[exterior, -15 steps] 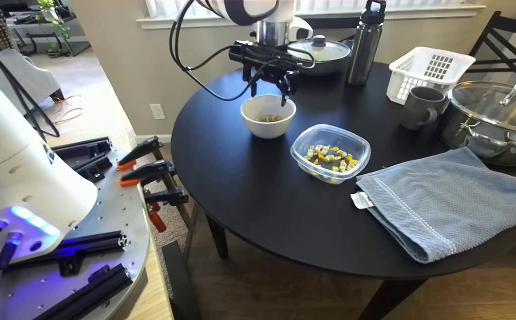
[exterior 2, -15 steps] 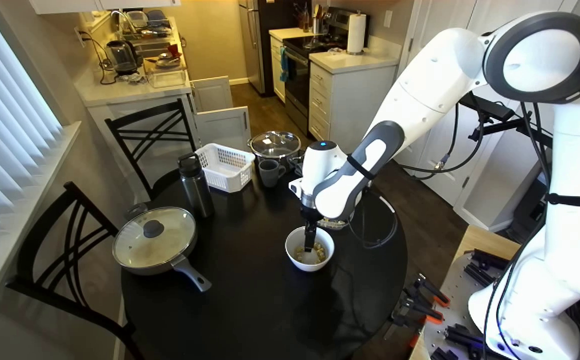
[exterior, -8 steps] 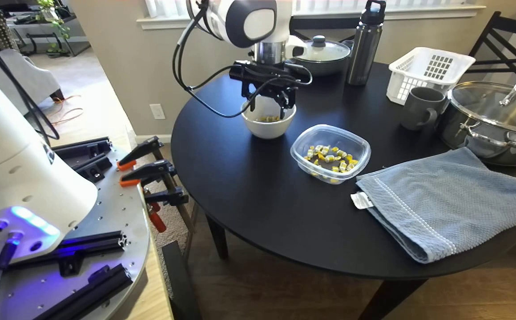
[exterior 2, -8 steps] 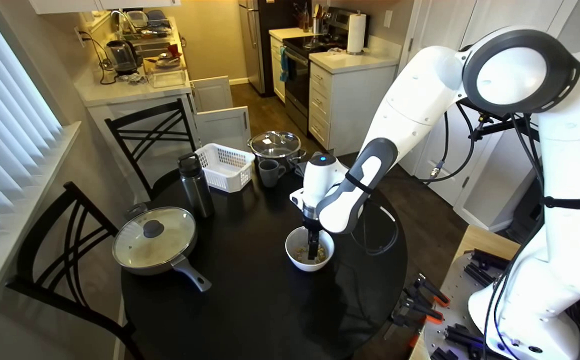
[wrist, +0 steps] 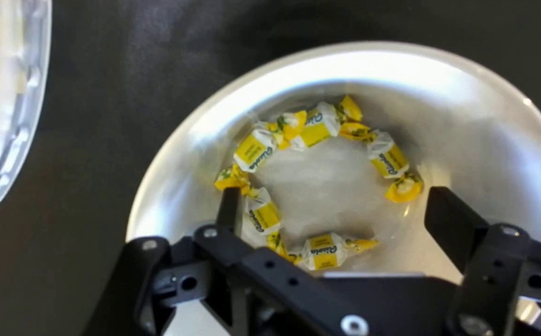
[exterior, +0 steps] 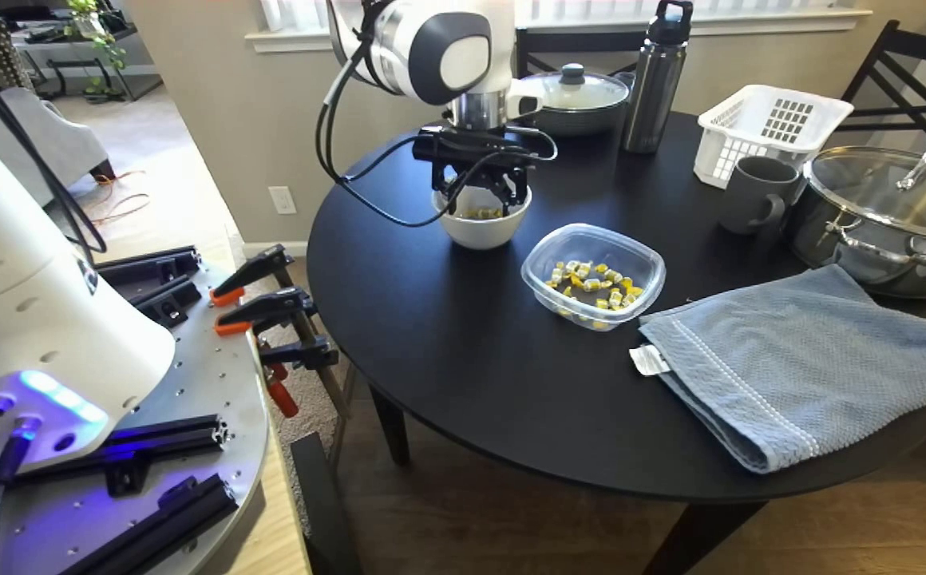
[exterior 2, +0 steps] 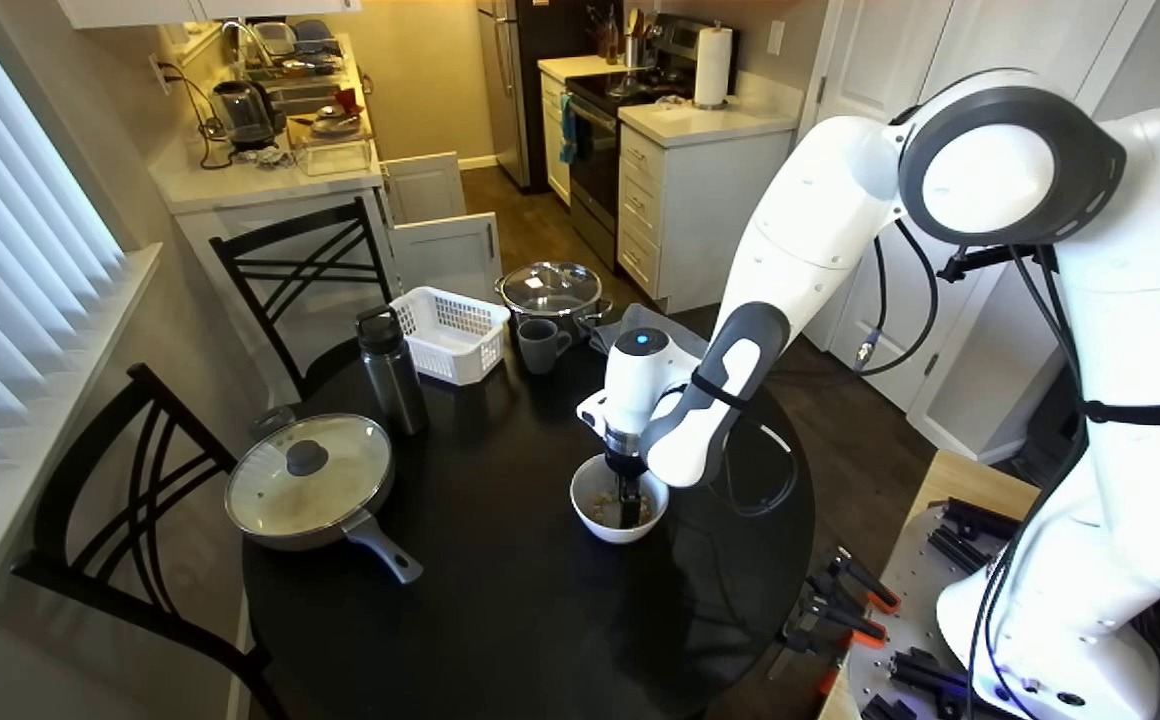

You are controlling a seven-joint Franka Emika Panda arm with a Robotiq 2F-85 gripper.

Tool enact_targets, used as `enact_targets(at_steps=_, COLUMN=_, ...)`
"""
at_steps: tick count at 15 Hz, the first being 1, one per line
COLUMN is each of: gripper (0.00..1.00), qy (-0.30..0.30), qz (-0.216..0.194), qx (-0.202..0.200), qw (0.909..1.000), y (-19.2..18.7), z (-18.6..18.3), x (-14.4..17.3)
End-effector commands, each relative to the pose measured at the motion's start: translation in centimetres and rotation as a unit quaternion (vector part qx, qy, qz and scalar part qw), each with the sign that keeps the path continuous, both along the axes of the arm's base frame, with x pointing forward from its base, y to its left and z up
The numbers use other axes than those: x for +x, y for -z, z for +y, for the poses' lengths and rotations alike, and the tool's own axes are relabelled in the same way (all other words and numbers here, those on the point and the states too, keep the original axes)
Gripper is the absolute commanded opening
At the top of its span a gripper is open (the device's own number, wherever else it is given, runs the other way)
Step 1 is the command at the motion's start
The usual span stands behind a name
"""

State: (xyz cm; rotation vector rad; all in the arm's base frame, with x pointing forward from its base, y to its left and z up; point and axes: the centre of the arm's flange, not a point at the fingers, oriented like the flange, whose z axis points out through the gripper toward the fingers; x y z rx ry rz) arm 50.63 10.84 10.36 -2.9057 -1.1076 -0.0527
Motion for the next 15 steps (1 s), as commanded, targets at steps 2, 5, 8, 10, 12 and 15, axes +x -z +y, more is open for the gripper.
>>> enact_targets(at_steps=2, gripper=0.73, qy=-0.024, qz=-0.014, qx=-0.020, qw=0.9994, y=1.5, z=1.4, x=-0.2)
enact_targets(at_steps=5, gripper=0.53, qy=-0.040, qz=-0.018, qx=-0.023, qw=0.9988, y=1.5, z=2.2, x=-0.1)
enact_targets(at_steps=8, gripper=0.34, qy=-0.050, qz=-0.023, qx=-0.027, qw=0.9981, y=1.1, z=2.5, x=0.0)
enact_targets(at_steps=10, gripper=0.21, qy=-0.054, qz=-0.024, qx=-0.030, qw=0.9978, y=1.0, z=2.4, x=0.0)
enact_targets(at_steps=12, gripper=0.08, qy=-0.056, qz=-0.025, qx=-0.032, qw=0.9976, y=0.9, z=2.3, x=0.0)
enact_targets(at_steps=15, gripper=0.00, qy=-0.059, qz=-0.026, qx=-0.033, qw=0.9974, y=0.7, z=2.2, x=0.1)
